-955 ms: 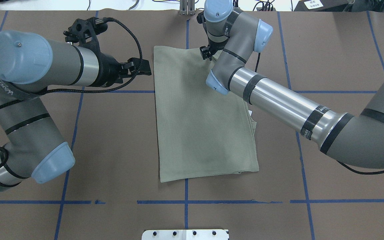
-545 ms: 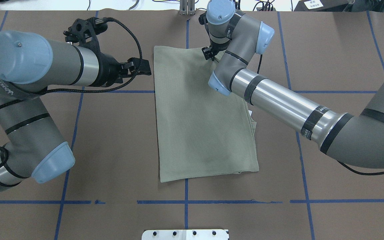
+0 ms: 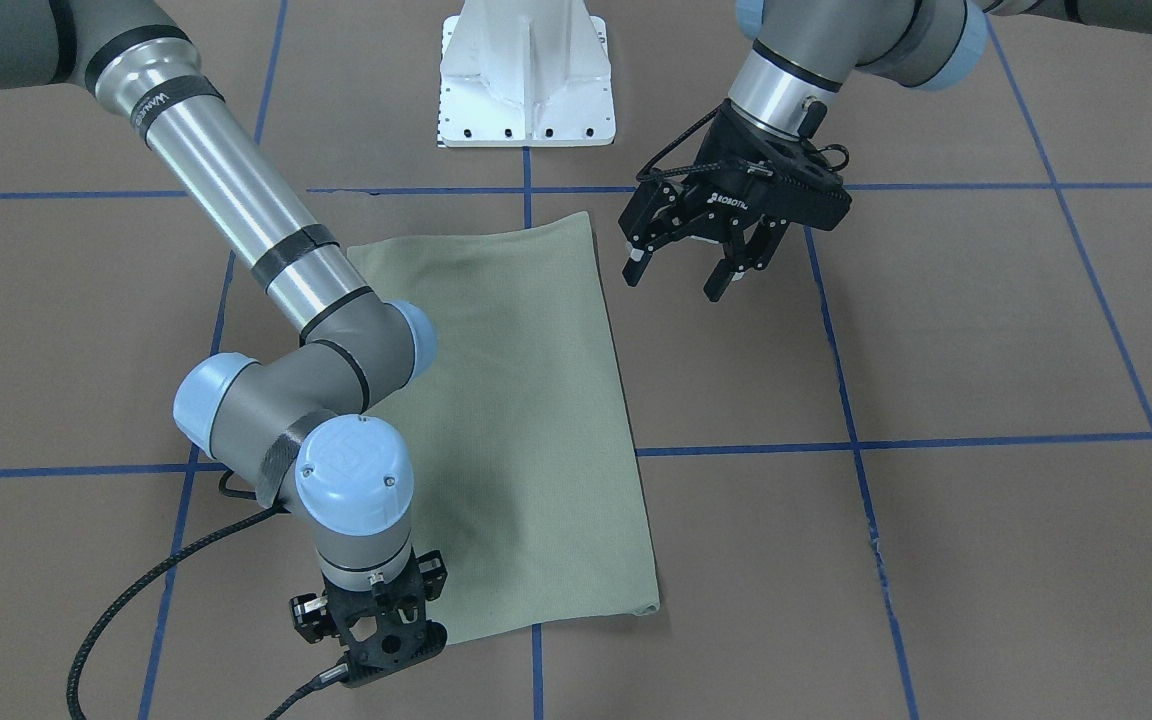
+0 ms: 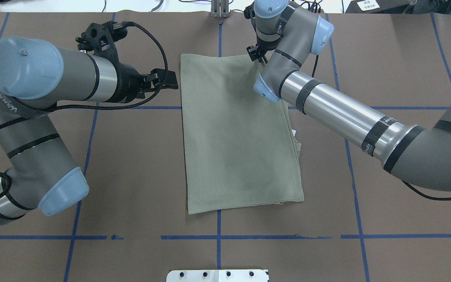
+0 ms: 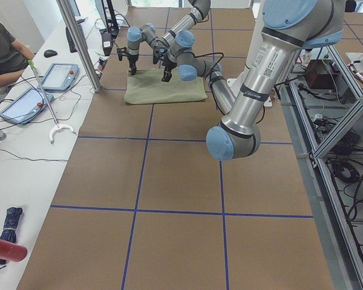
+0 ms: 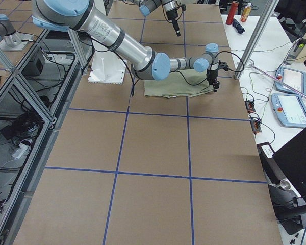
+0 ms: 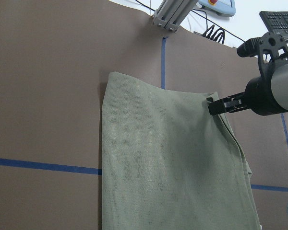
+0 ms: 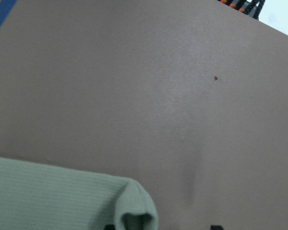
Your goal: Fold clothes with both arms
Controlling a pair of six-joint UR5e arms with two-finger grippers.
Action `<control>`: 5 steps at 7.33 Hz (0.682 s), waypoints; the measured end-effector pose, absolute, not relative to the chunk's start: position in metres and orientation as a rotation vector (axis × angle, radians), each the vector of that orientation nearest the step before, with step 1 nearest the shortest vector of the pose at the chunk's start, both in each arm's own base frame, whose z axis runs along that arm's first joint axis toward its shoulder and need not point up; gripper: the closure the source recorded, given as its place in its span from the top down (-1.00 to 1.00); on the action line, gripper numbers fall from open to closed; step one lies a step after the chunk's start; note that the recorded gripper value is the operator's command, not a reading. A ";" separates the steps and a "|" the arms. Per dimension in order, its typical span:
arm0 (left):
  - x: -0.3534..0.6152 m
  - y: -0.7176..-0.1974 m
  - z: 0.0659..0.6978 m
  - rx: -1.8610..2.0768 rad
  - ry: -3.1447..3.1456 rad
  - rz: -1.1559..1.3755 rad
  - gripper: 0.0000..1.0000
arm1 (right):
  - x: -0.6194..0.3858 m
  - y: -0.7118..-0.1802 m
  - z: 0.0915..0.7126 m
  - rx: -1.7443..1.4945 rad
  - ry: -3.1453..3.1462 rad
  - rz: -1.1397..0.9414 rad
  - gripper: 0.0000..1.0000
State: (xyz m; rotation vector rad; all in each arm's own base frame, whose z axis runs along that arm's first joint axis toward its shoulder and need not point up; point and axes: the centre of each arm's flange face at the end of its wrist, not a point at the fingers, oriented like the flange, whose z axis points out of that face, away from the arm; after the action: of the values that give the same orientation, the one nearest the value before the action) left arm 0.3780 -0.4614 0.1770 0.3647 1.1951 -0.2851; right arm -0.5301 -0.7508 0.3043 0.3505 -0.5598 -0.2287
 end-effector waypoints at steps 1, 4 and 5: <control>0.379 -0.462 0.177 0.364 1.195 -0.284 1.00 | -0.516 -0.758 0.316 0.349 -0.548 -0.229 0.55; 0.378 -0.462 0.177 0.360 1.196 -0.286 1.00 | -0.478 -0.767 0.297 0.358 -0.593 -0.225 0.98; 0.377 -0.460 0.176 0.353 1.201 -0.292 1.00 | -0.459 -0.752 0.286 0.341 -0.619 -0.225 0.99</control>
State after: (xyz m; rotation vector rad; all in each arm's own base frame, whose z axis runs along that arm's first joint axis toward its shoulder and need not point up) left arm 0.3769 -0.4601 0.1762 0.3528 1.2005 -0.2917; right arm -0.4587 -0.7520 0.2864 0.3414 -0.6193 -0.2249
